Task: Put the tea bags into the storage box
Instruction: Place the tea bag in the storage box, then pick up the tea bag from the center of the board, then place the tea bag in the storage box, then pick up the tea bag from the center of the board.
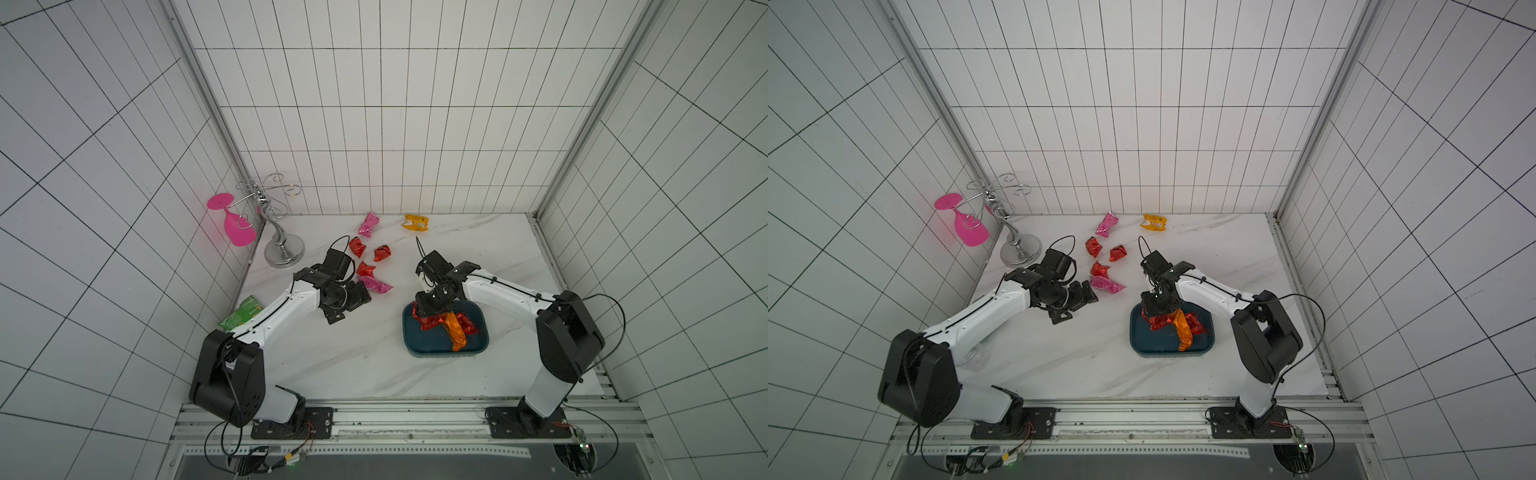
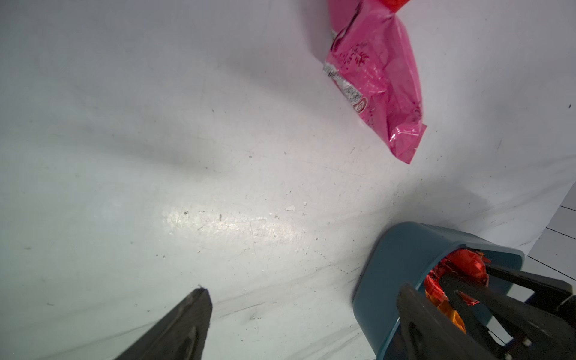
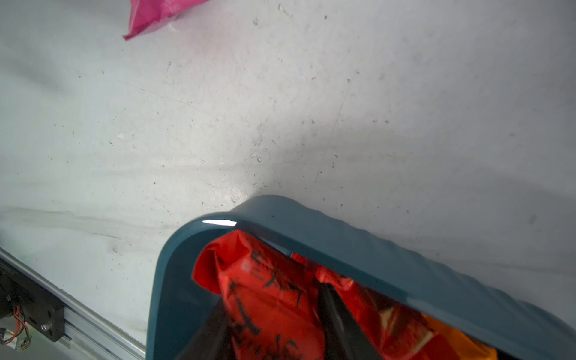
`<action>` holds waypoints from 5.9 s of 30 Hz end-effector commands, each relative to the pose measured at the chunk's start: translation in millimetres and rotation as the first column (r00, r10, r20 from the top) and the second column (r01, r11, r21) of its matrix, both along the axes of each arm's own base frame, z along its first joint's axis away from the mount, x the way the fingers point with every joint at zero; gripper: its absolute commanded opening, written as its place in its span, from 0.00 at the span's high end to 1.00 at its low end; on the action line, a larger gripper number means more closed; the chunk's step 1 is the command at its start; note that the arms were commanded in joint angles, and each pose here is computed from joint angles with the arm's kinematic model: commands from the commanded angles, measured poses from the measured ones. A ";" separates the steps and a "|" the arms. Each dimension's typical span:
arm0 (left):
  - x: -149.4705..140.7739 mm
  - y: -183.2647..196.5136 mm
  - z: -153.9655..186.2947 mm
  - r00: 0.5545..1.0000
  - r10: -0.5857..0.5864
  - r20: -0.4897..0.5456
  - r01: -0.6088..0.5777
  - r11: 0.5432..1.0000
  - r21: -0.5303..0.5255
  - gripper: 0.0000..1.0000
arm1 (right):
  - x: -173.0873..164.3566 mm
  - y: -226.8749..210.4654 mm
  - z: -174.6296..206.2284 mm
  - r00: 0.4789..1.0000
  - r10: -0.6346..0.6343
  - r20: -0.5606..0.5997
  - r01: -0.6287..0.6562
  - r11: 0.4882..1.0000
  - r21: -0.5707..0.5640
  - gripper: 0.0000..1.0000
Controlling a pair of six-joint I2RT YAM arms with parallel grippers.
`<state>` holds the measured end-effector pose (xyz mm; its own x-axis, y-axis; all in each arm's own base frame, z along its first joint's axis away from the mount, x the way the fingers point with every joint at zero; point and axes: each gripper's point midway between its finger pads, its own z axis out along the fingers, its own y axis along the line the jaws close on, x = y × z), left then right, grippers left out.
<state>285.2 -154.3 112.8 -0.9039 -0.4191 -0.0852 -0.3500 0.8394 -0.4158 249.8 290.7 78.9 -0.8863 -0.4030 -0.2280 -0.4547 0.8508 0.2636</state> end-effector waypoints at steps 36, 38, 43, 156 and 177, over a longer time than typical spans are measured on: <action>128.5 -40.0 -65.3 0.991 0.115 -0.064 -0.109 0.991 0.082 0.13 | 50.1 -112.1 82.6 0.912 -0.331 0.244 0.334 0.942 0.029 0.32; 128.3 -41.1 -75.4 0.988 0.126 -0.086 -0.118 0.989 0.088 0.13 | 48.8 -114.2 82.8 0.908 -0.342 0.242 0.345 0.938 0.031 0.32; 134.6 -47.8 -86.1 0.988 0.114 -0.100 -0.107 0.992 0.069 0.34 | 47.1 -121.9 87.6 0.897 -0.356 0.261 0.360 0.932 0.037 0.32; 203.1 -24.6 -31.3 0.969 -0.241 0.053 0.199 0.890 0.411 0.17 | 89.0 -136.7 86.9 0.904 -0.379 0.201 0.377 0.925 0.049 0.31; 184.6 -21.2 -87.8 0.966 -0.250 -0.062 0.254 0.882 0.398 0.40 | 93.2 -146.5 83.5 0.895 -0.405 0.188 0.404 0.913 0.045 0.31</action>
